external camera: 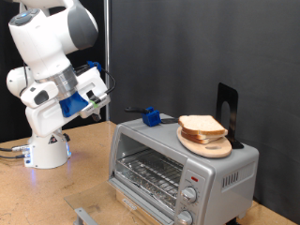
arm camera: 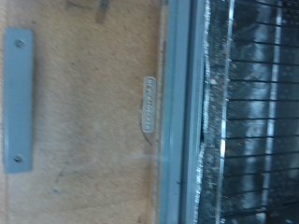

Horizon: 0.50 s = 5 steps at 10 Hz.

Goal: Make a piece of toast with the oven

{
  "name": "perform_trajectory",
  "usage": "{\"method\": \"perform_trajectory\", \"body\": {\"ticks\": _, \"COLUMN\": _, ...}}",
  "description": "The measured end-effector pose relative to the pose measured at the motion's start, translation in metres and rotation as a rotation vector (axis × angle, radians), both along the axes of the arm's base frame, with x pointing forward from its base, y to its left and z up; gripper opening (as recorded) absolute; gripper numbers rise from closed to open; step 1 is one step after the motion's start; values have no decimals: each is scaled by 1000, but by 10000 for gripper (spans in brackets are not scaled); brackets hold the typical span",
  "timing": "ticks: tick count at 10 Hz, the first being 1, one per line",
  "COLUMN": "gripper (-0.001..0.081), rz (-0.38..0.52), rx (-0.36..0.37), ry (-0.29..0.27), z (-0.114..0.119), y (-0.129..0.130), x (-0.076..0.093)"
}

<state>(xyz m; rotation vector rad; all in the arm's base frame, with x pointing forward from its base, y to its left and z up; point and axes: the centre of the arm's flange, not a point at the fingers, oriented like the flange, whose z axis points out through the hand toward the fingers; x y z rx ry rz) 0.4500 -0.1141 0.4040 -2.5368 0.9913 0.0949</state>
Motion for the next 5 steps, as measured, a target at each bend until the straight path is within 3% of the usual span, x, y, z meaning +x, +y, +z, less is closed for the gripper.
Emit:
{"method": "perform_trajectory", "body": {"ticks": 3, "gripper": 808, "rz": 89, "rx": 161, "ry": -100, "z": 23, "y": 25, "x": 12}}
{"method": "perform_trajectory", "body": {"ticks": 5, "gripper": 808, "rz": 250, "rx": 175, "ry": -165, "z": 46, "y": 50, "x": 20}}
